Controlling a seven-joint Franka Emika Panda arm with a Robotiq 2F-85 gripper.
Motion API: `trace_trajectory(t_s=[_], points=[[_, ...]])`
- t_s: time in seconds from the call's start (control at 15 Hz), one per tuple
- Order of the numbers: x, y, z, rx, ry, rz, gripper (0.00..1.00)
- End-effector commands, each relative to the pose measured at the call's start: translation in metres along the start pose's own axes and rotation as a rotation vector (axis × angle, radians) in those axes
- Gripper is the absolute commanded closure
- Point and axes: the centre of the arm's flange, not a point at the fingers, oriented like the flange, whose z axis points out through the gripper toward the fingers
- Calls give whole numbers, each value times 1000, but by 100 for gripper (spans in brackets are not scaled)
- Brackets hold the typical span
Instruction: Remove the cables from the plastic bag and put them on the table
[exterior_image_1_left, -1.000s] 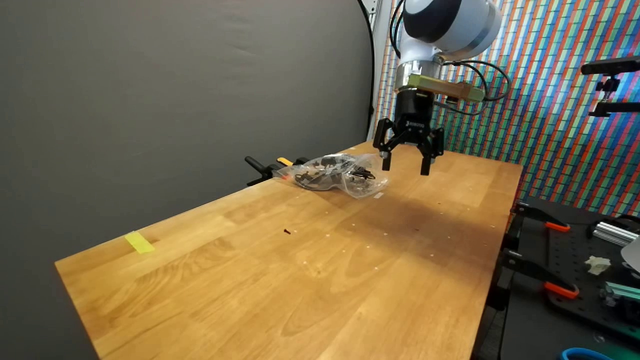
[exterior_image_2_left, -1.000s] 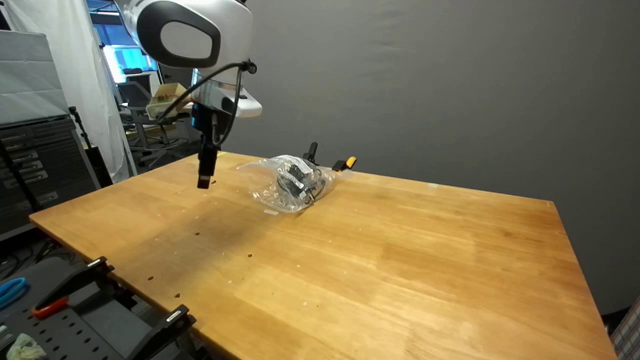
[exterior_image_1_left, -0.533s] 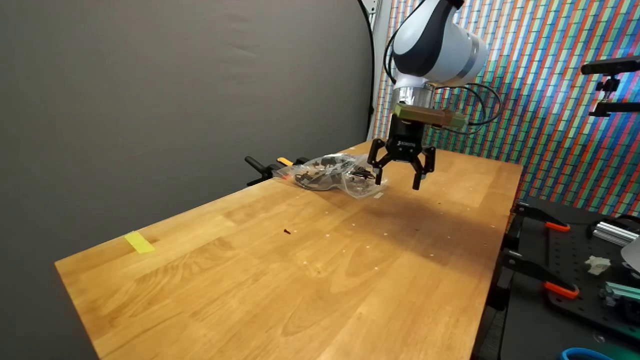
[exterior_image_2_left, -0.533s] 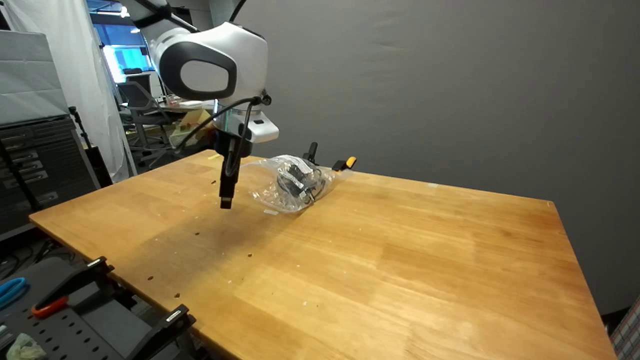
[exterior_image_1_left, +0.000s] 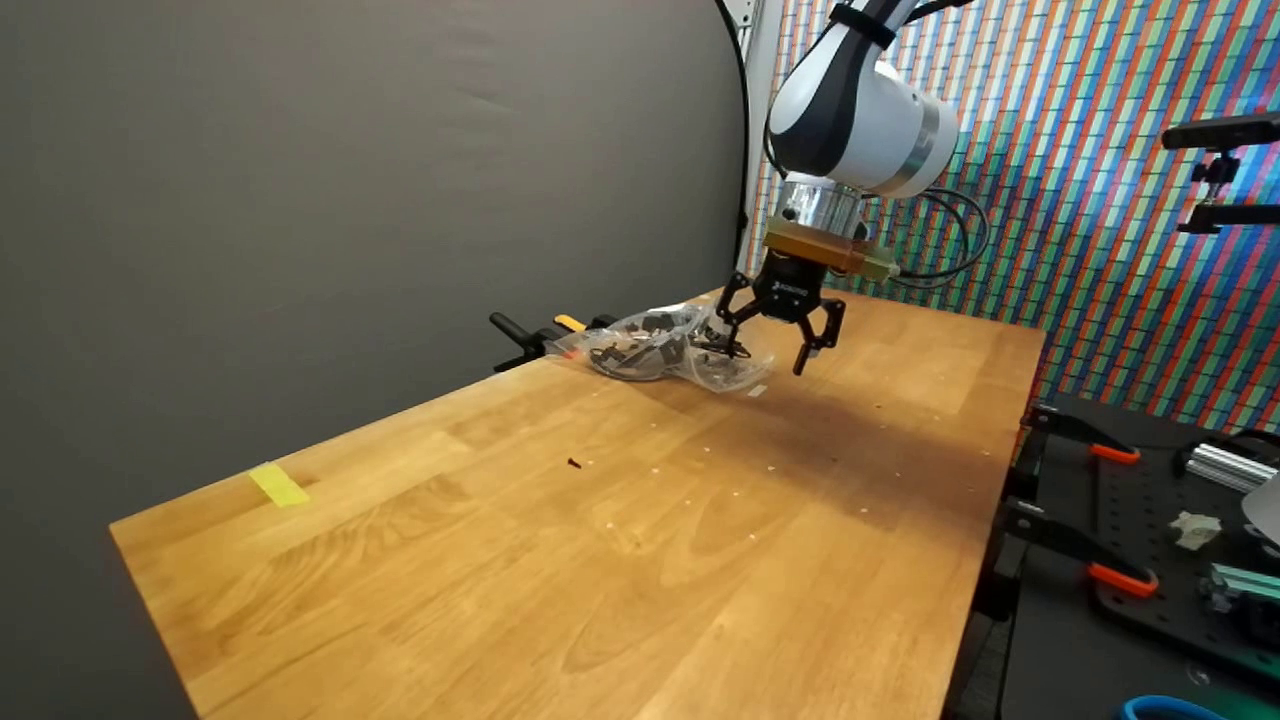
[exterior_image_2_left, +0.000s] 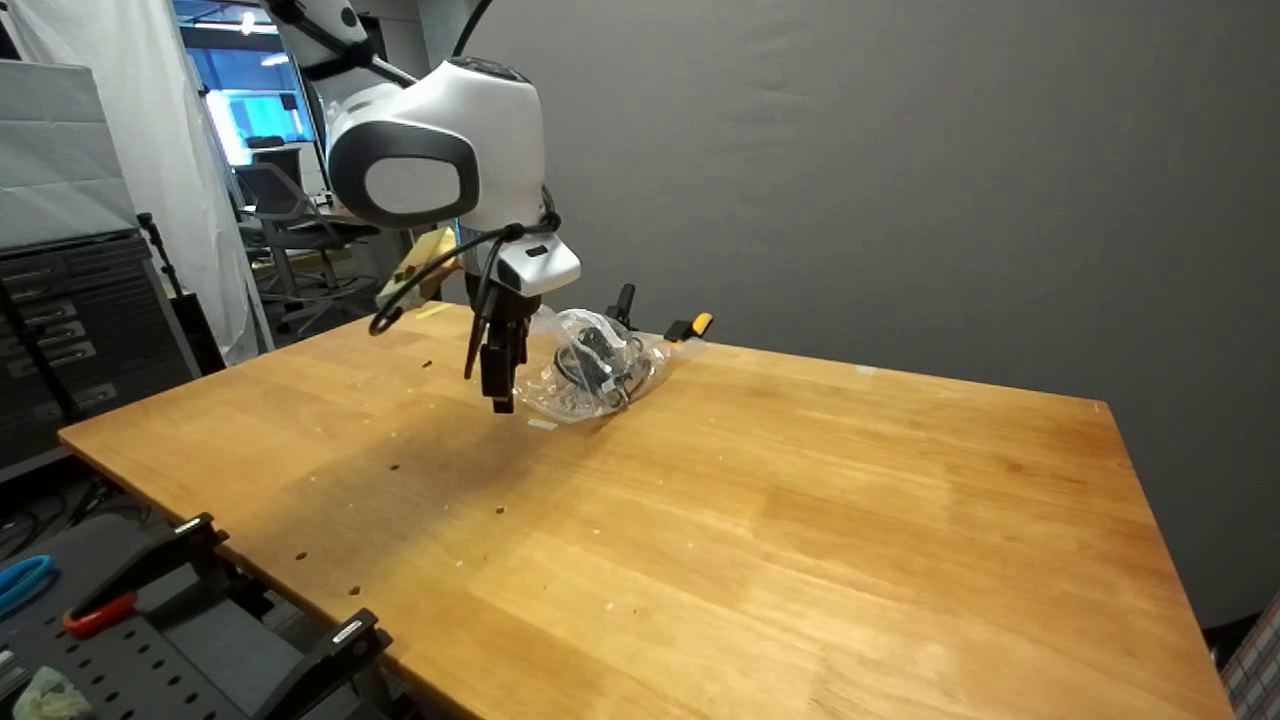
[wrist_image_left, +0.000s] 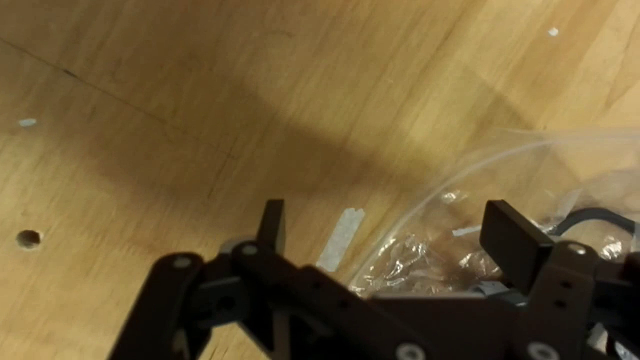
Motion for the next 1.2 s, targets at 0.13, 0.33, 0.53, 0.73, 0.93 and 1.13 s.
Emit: trace_trajectory(t_s=[0.13, 0.33, 0.53, 0.73, 0.93, 1.13], points=[[7, -10, -6, 76, 84, 59, 0], [11, -15, -8, 93, 109, 63, 0], [18, -20, -5, 101, 131, 52, 0], [27, -28, 0, 120, 153, 42, 0], [34, -33, 7, 127, 166, 46, 0], [39, -33, 7, 131, 186, 60, 34]])
